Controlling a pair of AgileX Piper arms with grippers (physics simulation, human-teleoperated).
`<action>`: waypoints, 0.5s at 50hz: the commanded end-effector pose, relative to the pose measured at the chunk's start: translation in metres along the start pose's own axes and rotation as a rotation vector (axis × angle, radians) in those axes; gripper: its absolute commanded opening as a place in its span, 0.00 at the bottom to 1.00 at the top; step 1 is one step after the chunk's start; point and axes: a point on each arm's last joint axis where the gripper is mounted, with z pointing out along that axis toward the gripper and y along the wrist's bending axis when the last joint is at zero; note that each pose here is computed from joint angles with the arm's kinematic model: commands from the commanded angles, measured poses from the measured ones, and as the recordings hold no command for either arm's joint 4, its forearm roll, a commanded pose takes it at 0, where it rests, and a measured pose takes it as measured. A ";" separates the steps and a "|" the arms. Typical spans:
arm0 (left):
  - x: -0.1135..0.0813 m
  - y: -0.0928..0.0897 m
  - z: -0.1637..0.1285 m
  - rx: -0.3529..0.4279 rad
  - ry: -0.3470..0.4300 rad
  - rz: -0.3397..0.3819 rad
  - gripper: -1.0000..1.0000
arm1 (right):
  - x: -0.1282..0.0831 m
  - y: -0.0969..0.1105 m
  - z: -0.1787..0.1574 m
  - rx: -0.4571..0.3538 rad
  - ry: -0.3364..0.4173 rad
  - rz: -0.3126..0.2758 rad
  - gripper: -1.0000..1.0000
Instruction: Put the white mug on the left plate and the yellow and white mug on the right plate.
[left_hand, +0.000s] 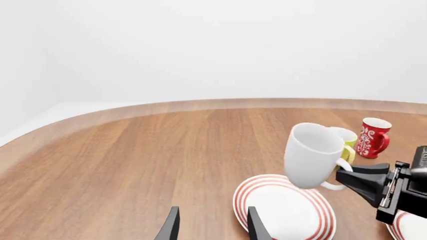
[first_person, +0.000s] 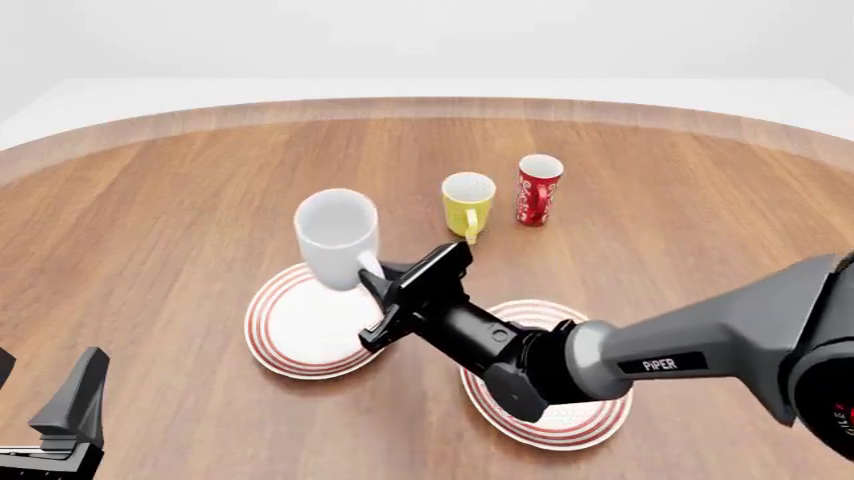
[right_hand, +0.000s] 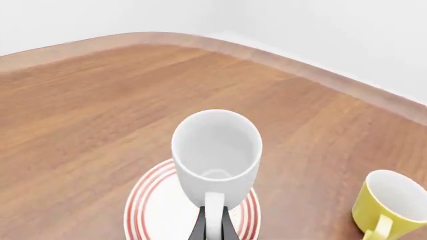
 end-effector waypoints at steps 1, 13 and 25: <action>0.000 0.000 0.000 0.000 0.000 0.000 1.00 | 0.008 0.006 0.013 -0.014 0.016 0.010 0.00; 0.000 0.000 0.000 0.000 0.000 0.000 1.00 | 0.025 0.011 0.022 -0.026 0.059 0.020 0.00; 0.000 0.000 0.000 0.000 0.000 0.000 1.00 | 0.038 0.013 0.031 -0.030 0.087 0.034 0.00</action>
